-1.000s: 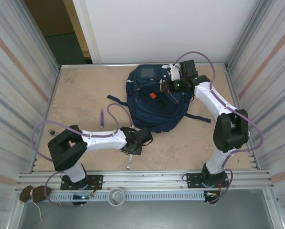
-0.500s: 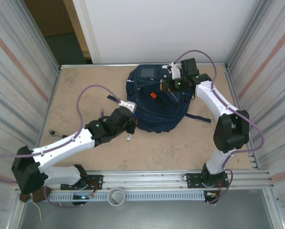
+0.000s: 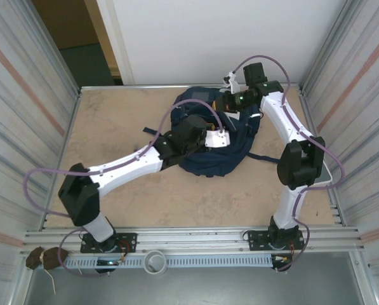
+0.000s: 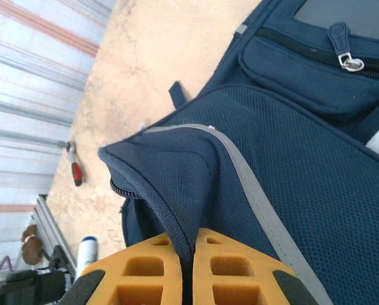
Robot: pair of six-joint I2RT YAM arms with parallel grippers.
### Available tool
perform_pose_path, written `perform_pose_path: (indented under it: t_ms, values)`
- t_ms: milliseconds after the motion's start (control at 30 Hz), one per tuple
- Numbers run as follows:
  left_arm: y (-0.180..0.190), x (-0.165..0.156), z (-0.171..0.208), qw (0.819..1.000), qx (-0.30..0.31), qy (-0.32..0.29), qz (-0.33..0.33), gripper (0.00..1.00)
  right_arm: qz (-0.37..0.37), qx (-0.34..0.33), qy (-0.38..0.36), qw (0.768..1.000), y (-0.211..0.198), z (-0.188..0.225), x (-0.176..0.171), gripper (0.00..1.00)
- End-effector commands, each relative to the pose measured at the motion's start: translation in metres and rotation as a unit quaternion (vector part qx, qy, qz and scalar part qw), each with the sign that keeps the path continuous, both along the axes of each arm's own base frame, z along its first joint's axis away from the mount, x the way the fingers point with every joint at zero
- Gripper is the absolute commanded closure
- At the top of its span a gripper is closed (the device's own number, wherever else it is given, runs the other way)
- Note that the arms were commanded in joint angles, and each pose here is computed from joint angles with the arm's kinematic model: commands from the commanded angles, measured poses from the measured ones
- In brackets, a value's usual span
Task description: Pack the student bag
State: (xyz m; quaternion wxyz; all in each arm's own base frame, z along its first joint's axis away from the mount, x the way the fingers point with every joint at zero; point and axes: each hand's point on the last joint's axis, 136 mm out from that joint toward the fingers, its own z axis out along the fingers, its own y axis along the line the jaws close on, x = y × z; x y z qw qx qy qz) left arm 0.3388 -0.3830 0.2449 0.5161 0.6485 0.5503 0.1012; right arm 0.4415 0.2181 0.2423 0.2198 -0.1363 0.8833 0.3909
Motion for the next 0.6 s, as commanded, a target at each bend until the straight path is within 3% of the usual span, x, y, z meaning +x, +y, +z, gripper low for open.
perform_pose_path:
  t_ms: [0, 167, 267, 400, 567]
  values:
    - [-0.012, 0.012, 0.002, 0.991, 0.081, -0.076, -0.075, 0.92, 0.025, 0.051, -0.034, 0.998, 0.008, 0.043, 0.0, 1.0]
    - [-0.015, 0.042, -0.023, 0.984, 0.111, -0.104, -0.087, 0.81, 0.022, 0.046, -0.032, 0.998, 0.005, 0.041, 0.001, 1.0]
    - [-0.011, 0.054, -0.024, 0.987, 0.103, -0.107, -0.064, 0.69, 0.021, 0.042, -0.03, 0.998, 0.004, 0.039, 0.0, 1.0]
    - [-0.003, 0.037, -0.011, 0.994, 0.045, -0.085, -0.044, 0.49, 0.02, 0.038, -0.032, 0.999, 0.002, 0.038, -0.001, 1.0]
    - [0.024, 0.013, 0.011, 0.997, -0.047, -0.044, 0.03, 0.44, 0.016, 0.035, -0.034, 0.999, 0.001, 0.037, 0.0, 1.0]
